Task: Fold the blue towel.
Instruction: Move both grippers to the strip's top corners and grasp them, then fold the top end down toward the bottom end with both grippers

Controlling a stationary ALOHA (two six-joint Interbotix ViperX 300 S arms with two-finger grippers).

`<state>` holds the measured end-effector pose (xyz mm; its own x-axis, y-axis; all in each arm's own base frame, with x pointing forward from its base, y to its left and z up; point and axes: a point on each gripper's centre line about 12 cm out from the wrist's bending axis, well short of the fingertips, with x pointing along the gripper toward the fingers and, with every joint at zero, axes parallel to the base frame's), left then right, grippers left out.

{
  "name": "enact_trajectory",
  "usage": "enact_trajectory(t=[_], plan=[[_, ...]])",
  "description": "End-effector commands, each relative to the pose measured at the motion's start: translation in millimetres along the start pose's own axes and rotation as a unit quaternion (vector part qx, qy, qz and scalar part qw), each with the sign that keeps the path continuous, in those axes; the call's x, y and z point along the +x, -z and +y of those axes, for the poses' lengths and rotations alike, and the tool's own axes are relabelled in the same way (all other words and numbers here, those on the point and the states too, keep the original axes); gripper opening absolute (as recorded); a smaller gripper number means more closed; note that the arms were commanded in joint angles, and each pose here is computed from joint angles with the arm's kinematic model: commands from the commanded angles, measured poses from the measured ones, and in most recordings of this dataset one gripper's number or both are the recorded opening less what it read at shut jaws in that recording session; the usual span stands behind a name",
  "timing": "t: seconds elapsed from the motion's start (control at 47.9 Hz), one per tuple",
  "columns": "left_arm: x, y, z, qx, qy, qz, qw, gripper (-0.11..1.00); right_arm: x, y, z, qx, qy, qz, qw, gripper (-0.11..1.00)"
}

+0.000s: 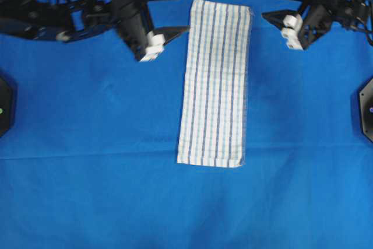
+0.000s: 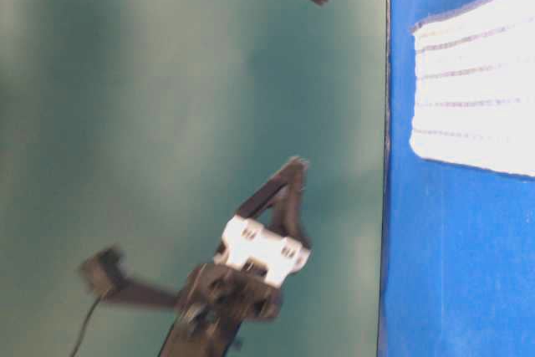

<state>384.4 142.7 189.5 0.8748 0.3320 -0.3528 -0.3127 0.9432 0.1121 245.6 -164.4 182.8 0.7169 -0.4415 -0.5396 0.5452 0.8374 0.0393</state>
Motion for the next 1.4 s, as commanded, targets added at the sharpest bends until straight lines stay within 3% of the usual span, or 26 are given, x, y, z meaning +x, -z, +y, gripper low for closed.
enact_trajectory(t=[0.0, 0.146, 0.376, 0.731, 0.815, 0.899, 0.92, 1.087, 1.379], plan=[[22.1, 3.4, 12.6, -0.002, -0.013, 0.011, 0.9999, 0.87, 14.0, -8.9, -9.0, -0.001, 0.009, 0.000, 1.0000, 0.68], [54.7, 22.8, 30.5, -0.009, -0.030, 0.034, 0.9989, 0.87, 45.9, 3.2, -23.4, 0.004, 0.022, 0.041, 0.9989, 0.68], [90.3, 57.6, 51.4, -0.022, -0.048, 0.069, 0.9962, 0.87, 83.3, 20.8, -33.5, 0.016, 0.015, 0.064, 0.9977, 0.68], [109.5, 76.5, 51.9, -0.028, -0.046, 0.093, 0.9942, 0.82, 100.3, 38.8, -40.2, 0.026, 0.018, 0.093, 0.9952, 0.68], [108.7, 80.8, 50.3, -0.029, -0.043, 0.104, 0.9932, 0.73, 99.6, 41.3, -39.9, 0.026, 0.018, 0.096, 0.9949, 0.66], [108.8, 82.3, 50.8, -0.030, -0.043, 0.110, 0.9926, 0.53, 99.4, 42.4, -37.6, 0.024, 0.015, 0.097, 0.9948, 0.59], [108.8, 83.6, 49.8, -0.032, -0.042, 0.112, 0.9923, 0.43, 99.6, 42.2, -35.9, 0.023, 0.013, 0.097, 0.9950, 0.55], [111.9, 85.4, 42.3, -0.029, -0.035, 0.114, 0.9924, 0.08, 99.7, 43.4, -28.1, 0.017, 0.003, 0.096, 0.9953, 0.10], [107.4, 90.9, 40.2, -0.029, -0.033, 0.122, 0.9915, 0.04, 99.5, 44.3, -26.7, 0.019, 0.001, 0.096, 0.9952, 0.08]])
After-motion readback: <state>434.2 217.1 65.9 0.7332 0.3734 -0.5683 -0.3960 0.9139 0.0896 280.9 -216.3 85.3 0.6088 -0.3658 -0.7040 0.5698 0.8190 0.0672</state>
